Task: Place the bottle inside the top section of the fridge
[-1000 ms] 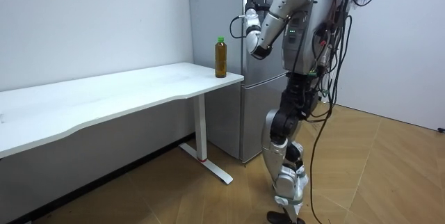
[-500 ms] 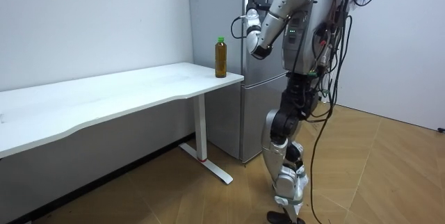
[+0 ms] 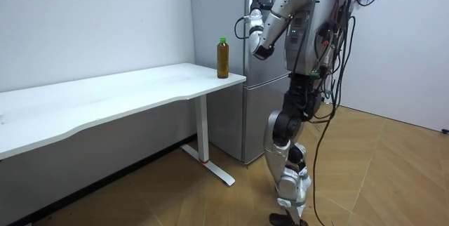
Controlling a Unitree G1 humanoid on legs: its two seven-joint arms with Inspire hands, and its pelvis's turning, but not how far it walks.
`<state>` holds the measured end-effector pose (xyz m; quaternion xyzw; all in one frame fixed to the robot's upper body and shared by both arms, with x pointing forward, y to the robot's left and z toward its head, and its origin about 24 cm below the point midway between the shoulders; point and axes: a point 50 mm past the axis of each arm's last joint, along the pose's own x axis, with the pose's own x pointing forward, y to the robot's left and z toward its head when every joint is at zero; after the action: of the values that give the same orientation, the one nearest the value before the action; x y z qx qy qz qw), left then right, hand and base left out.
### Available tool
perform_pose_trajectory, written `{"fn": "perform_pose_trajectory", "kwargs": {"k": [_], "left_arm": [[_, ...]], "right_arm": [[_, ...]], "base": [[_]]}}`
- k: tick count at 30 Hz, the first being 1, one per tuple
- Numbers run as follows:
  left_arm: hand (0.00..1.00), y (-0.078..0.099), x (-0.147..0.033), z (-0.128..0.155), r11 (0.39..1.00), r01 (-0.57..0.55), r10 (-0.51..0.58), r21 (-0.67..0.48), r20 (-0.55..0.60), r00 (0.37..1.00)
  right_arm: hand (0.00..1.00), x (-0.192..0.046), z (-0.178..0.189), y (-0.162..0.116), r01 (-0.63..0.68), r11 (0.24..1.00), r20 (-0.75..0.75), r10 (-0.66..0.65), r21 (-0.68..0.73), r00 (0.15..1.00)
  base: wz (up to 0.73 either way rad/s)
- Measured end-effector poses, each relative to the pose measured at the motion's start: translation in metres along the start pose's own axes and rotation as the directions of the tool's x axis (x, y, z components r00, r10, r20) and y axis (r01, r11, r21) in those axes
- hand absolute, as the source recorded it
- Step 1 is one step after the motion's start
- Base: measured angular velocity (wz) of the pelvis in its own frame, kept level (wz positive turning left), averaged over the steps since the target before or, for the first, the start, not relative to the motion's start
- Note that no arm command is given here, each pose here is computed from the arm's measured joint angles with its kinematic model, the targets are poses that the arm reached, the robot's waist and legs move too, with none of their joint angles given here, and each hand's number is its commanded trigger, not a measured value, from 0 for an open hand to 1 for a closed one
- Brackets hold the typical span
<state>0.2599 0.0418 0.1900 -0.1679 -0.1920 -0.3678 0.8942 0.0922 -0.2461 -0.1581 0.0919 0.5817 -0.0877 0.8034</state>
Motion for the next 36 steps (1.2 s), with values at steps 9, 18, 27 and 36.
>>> {"fn": "perform_pose_trajectory", "kwargs": {"k": [9, 18, 27, 36], "left_arm": [[0.0, -0.01, 0.001, -0.001, 0.998, 0.064, -0.064, -0.007, 0.022, 0.998], [0.0, -0.022, 0.003, -0.006, 0.991, 0.129, -0.129, -0.032, 0.013, 0.992], [0.0, -0.029, 0.011, -0.012, 0.98, 0.197, -0.199, -0.04, -0.047, 0.979], [0.0, -0.036, 0.017, -0.012, 0.97, 0.242, -0.243, -0.03, -0.055, 0.968]], "right_arm": [[0.0, 0.0, 0.002, 0.0, -0.004, 1.0, 0.017, 0.004, -0.003, 1.0], [0.0, 0.0, 0.003, 0.001, -0.006, 1.0, 0.026, 0.005, 0.015, 1.0], [0.0, 0.0, 0.003, 0.0, -0.009, 0.998, 0.033, 0.007, 0.068, 0.999], [0.0, 0.0, 0.003, -0.002, -0.006, 0.997, 0.034, 0.003, 0.073, 0.999]], "base": [[-0.04], [-0.13], [-0.14], [-0.01]]}}
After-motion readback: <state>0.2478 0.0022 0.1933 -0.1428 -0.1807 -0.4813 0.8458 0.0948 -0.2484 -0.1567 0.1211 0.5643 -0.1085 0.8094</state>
